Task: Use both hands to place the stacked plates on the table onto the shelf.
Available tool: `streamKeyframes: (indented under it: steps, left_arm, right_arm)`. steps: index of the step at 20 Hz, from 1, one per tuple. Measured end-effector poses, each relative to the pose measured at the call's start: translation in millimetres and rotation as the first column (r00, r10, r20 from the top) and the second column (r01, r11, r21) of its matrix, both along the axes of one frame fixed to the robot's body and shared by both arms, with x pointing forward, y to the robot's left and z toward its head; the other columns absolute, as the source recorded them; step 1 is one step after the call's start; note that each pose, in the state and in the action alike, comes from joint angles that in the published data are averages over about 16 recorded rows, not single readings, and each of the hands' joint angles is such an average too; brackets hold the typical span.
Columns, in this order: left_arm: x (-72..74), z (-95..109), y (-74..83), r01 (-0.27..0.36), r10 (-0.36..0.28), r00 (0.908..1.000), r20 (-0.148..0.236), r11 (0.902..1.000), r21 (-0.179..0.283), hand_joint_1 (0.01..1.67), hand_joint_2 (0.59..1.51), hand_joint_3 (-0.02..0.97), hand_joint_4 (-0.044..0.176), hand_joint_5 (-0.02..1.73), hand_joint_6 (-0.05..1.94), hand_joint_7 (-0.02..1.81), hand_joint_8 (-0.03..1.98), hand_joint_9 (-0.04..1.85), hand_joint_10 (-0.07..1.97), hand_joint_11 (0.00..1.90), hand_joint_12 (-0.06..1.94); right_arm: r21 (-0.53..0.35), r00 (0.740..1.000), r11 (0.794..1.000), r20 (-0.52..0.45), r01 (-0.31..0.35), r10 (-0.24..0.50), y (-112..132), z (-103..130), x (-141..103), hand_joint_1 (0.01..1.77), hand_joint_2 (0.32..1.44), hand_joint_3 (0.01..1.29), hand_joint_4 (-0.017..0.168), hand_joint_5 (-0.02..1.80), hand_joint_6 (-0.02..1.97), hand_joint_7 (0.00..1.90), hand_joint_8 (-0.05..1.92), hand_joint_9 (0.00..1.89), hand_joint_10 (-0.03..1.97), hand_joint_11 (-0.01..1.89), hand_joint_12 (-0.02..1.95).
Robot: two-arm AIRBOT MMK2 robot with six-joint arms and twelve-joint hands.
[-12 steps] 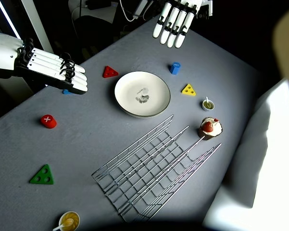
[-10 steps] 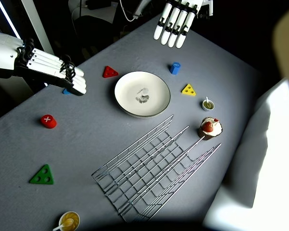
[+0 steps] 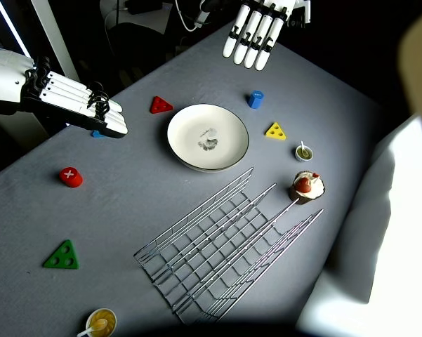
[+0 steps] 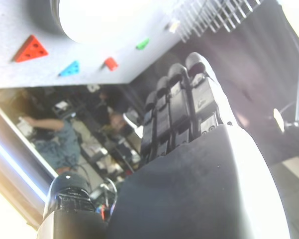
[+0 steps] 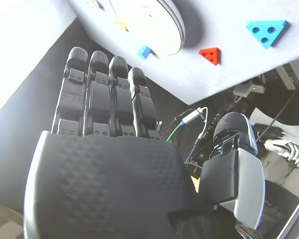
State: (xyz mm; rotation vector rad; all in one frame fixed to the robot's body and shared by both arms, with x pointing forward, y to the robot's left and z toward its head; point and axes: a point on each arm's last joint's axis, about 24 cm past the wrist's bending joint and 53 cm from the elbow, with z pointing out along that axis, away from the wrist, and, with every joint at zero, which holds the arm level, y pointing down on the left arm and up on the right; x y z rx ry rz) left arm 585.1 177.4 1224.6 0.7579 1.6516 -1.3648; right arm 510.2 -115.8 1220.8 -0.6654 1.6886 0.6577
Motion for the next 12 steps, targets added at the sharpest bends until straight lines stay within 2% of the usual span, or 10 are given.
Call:
streamKeyframes:
  steps: [12]
  left_arm:
    - [-5.7, 4.5, 0.2, 0.020, -0.020, 0.9992, 0.035, 0.9995, -0.026, 0.02, 1.025, -0.003, -0.002, 0.15, 0.00, 0.20, 0.01, 0.20, 0.01, 0.12, 0.09]
  right_arm:
    - [0.000, 1.000, 1.000, 0.003, 0.000, 0.000, 0.1, 0.5, 0.2, 0.02, 1.00, 0.01, 0.004, 0.21, 0.01, 0.26, 0.01, 0.25, -0.01, 0.23, 0.06]
